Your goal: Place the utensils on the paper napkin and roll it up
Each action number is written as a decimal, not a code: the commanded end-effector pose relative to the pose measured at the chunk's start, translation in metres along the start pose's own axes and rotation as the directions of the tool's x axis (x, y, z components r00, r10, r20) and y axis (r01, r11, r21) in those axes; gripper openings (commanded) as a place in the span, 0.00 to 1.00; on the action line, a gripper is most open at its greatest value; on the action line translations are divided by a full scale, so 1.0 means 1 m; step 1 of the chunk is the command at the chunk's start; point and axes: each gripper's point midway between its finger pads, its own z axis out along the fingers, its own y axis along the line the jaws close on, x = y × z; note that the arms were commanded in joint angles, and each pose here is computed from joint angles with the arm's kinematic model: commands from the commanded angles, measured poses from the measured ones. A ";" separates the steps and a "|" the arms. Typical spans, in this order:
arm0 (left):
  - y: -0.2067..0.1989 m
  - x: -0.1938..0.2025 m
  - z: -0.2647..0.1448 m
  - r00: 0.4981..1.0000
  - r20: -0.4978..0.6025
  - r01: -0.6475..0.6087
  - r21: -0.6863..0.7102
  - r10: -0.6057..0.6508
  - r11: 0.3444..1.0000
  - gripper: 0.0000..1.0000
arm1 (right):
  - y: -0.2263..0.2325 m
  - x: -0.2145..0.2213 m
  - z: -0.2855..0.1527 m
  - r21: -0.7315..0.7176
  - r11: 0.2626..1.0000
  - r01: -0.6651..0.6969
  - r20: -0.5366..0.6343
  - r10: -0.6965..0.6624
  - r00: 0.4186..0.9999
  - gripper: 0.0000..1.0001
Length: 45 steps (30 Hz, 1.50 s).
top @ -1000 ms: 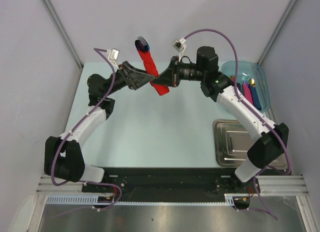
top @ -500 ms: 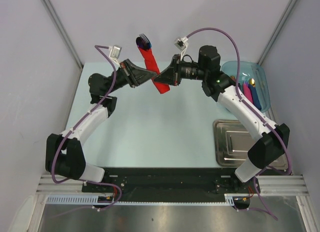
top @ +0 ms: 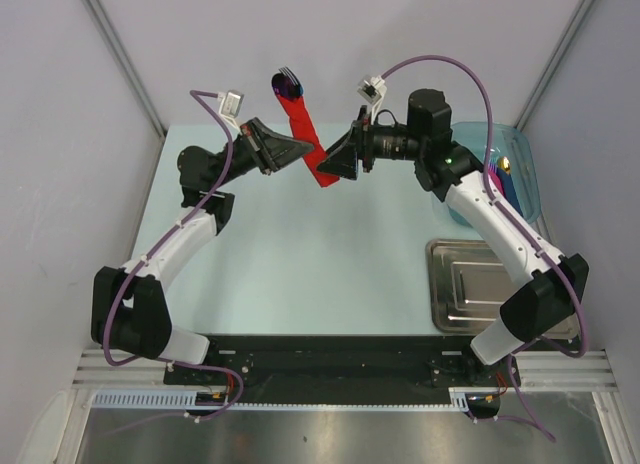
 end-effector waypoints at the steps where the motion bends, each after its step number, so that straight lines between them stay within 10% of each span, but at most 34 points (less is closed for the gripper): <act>1: -0.028 -0.019 0.006 0.995 0.043 -0.093 0.058 0.091 0.994 0.00 | 0.024 -0.020 -0.004 -0.020 0.989 0.145 0.046 -0.144 0.989 0.72; 9: -0.032 -0.015 0.012 0.995 0.033 -0.091 0.070 0.089 0.993 0.00 | 0.029 -0.018 0.012 -0.068 0.980 0.184 0.048 -0.181 0.982 0.64; 14: -0.033 -0.018 0.014 0.993 0.039 -0.114 0.069 0.111 0.991 0.00 | 0.028 -0.010 0.012 -0.093 0.982 0.165 0.029 -0.163 0.986 0.12; 17: -0.035 -0.021 0.015 0.988 0.047 -0.153 0.073 0.150 0.986 0.00 | 0.028 -0.007 0.011 -0.100 0.987 0.126 0.017 -0.125 0.992 0.00; 23: -0.025 -0.022 0.014 0.977 0.035 -0.211 0.056 0.209 0.976 0.69 | 0.033 -0.011 0.006 -0.122 0.988 0.091 0.024 -0.089 0.996 0.00; 26: -0.022 -0.021 0.014 0.974 0.030 -0.226 0.052 0.225 0.973 0.77 | 0.035 -0.011 0.005 -0.130 0.988 0.083 0.027 -0.081 0.996 0.00; 30: -0.021 -0.020 0.017 0.975 0.027 -0.222 0.062 0.220 0.973 0.73 | 0.037 -0.013 0.003 -0.140 0.987 0.076 0.037 -0.072 0.997 0.00; 37: -0.018 -0.024 0.019 0.977 0.046 -0.209 0.058 0.206 0.976 0.00 | 0.030 -0.008 0.005 -0.153 0.988 -0.027 0.015 0.029 0.999 0.00; 45: 0.001 -0.053 0.015 0.980 0.141 -0.141 -0.028 0.144 0.990 0.00 | 0.018 0.001 0.000 -0.190 0.965 -0.181 -0.015 0.182 0.983 0.02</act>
